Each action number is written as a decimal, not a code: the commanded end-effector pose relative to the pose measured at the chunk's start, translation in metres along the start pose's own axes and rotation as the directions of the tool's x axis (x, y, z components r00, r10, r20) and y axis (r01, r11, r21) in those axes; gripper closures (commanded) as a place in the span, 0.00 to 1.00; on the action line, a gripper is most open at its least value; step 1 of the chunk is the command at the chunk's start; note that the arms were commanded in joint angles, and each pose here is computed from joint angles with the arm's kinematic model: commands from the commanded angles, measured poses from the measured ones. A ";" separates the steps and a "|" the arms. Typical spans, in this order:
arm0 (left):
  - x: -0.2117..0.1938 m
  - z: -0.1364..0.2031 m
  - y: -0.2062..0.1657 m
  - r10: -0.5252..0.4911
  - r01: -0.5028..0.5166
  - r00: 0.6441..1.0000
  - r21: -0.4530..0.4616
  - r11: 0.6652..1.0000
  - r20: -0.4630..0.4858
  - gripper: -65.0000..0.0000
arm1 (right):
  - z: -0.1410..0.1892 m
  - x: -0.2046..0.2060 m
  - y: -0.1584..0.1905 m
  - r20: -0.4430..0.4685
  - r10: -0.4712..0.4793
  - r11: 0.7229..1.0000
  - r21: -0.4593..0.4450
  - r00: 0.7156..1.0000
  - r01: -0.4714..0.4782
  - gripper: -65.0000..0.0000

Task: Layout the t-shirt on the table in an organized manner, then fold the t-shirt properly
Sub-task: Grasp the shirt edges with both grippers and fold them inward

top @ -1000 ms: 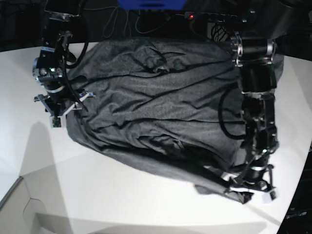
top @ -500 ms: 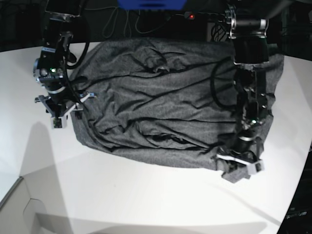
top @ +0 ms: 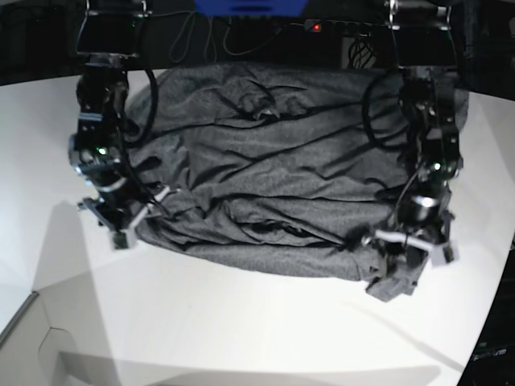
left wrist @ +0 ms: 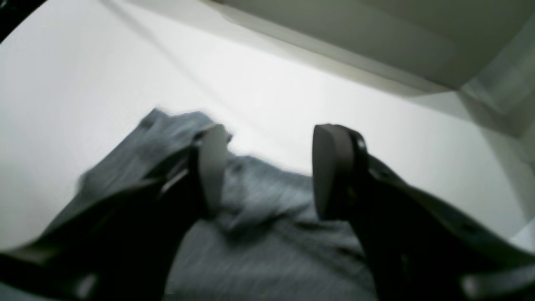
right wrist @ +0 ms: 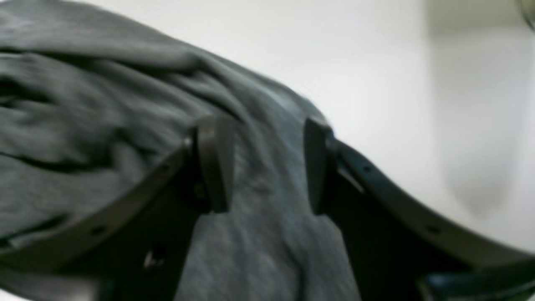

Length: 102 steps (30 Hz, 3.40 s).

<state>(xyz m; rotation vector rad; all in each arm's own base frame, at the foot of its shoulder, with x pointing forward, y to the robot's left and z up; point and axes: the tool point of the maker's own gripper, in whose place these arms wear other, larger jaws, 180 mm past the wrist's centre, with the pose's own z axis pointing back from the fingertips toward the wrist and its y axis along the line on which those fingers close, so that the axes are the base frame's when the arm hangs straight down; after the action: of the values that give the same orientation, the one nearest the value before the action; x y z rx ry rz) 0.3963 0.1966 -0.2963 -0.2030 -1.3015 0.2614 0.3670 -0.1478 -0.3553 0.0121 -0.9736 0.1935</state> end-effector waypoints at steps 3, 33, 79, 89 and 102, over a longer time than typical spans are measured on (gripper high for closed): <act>-0.017 0.010 0.026 -0.005 0.007 0.999 0.052 0.999 -0.035 0.51 | -0.022 0.019 0.012 0.021 0.032 0.998 0.049 0.999 -0.033 0.57; -0.005 -0.005 0.024 -0.005 0.006 1.000 0.048 0.999 -0.015 0.51 | -0.049 -0.004 -0.170 0.161 -0.242 0.861 -0.418 0.957 0.288 0.57; -0.031 -0.137 -0.095 -0.231 0.213 0.959 -0.120 0.970 -0.164 0.50 | 0.019 -0.032 -0.058 0.086 -0.079 0.958 -0.267 0.993 0.099 0.57; -0.050 -0.142 -0.076 -0.274 0.260 0.932 -0.088 0.962 -0.236 0.50 | 0.020 -0.033 -0.059 0.083 -0.080 0.958 -0.269 0.993 0.100 0.57; -0.057 -0.131 -0.012 -0.256 0.269 0.926 0.011 0.963 -0.278 0.50 | 0.020 -0.033 -0.059 0.083 -0.080 0.958 -0.269 0.993 0.100 0.57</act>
<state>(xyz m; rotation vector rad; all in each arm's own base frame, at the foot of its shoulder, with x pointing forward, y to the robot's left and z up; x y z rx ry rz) 0.4861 0.1668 -0.4130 -0.0198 -0.9332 0.0302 0.3342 -0.2091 -0.3823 -0.1769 -1.0088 -0.0306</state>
